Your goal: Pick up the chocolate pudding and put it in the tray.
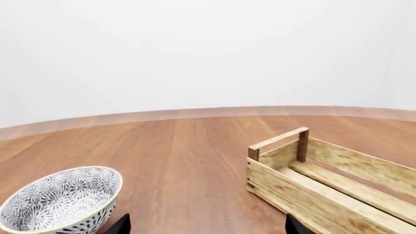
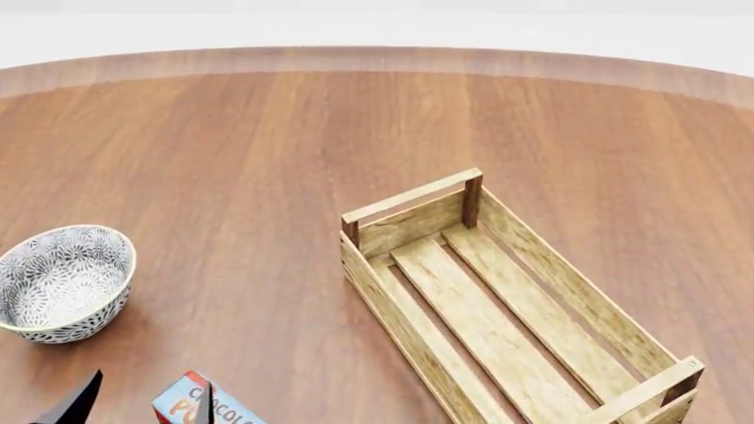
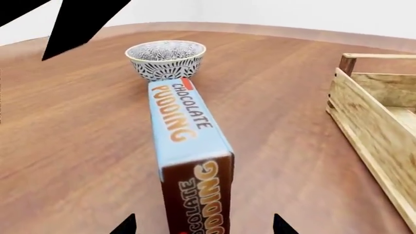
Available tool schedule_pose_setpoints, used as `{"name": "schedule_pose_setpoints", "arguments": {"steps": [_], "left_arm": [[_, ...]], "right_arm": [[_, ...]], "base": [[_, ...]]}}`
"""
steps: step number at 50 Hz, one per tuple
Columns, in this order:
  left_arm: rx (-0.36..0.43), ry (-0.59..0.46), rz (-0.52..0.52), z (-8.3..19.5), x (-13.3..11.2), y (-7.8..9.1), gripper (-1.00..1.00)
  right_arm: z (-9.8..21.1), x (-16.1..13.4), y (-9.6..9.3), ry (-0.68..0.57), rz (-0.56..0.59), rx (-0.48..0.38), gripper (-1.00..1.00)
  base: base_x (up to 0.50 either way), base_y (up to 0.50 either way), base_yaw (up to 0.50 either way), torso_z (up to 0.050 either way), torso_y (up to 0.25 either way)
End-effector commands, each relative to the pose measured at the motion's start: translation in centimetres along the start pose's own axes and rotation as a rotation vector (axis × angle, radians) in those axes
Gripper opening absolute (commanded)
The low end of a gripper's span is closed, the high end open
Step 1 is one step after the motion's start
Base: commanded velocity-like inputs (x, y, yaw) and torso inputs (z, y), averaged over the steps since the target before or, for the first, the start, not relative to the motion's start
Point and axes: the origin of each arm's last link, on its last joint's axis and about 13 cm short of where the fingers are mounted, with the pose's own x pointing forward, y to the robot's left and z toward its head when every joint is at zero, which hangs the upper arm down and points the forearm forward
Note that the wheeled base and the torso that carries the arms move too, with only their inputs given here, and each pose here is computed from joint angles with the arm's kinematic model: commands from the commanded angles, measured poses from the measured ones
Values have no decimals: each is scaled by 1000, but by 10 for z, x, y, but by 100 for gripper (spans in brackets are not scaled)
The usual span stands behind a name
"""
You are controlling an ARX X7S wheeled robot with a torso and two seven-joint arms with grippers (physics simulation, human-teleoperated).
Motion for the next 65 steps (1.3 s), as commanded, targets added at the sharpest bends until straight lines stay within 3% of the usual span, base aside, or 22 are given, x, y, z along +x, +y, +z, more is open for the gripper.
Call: {"name": "schedule_pose_setpoints", "arguments": {"steps": [1,65], "left_arm": [[3,0,-8,-1,0,-2,100],[3,2,-19,-4,-3,-5,100]], "right_arm": [[2,7,1,-1,12,-6,100],[-3,45,-3,13,40,3,100]], "base": [[0,0,0,0,0],[0,0,0,0,0]]}}
